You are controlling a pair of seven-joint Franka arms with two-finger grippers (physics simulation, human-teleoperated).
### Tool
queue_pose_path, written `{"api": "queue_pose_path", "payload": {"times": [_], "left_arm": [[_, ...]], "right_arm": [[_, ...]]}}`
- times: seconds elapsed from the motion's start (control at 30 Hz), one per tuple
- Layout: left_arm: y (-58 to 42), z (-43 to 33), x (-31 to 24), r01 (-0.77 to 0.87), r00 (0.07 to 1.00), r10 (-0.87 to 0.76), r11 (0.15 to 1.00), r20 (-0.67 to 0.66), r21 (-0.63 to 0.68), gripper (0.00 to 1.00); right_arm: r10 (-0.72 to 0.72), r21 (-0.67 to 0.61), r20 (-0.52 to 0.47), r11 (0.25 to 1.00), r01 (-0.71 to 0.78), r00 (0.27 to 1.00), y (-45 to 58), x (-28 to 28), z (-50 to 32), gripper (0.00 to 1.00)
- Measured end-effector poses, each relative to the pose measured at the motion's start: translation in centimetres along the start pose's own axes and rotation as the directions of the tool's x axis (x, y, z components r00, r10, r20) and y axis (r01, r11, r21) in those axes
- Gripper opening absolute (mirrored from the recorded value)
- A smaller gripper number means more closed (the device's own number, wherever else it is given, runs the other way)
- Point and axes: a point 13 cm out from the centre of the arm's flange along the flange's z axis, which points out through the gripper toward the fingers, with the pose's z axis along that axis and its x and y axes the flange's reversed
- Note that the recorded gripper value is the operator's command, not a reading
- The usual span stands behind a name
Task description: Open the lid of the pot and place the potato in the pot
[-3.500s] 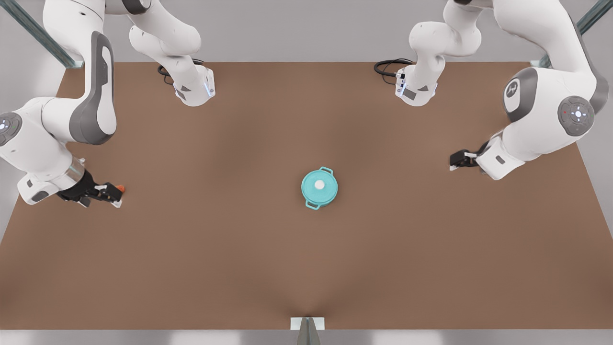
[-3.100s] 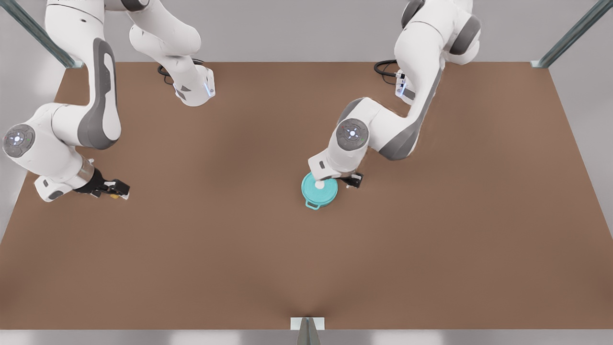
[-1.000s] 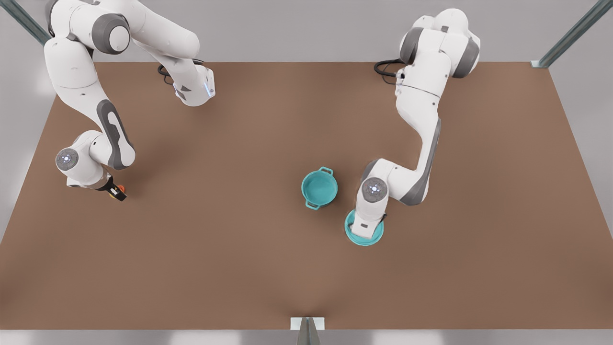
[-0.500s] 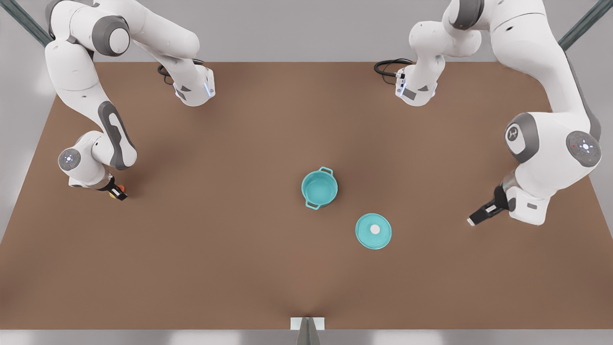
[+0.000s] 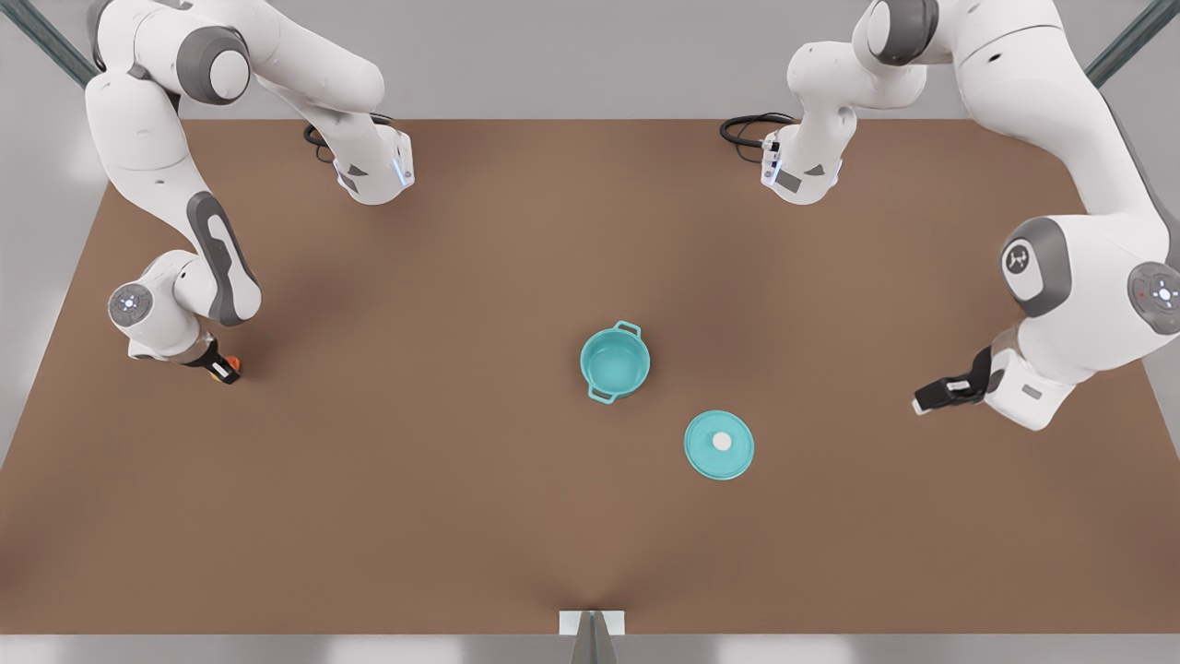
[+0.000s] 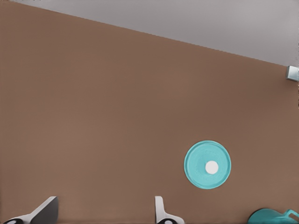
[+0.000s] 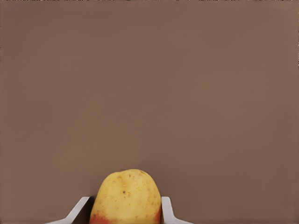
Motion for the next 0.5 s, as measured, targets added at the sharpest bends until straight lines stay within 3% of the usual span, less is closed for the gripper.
{"api": "queue_pose_path", "payload": {"times": [0.5], "left_arm": [[-0.1, 0.4, 0.8, -0.136, 0.99, 0.136, 0.991, -0.034, 0.001, 1.0]], "right_arm": [[0.006, -0.007, 0.011, 1.0, -0.006, 1.0, 0.1, -0.6, -1.7, 0.6]]}}
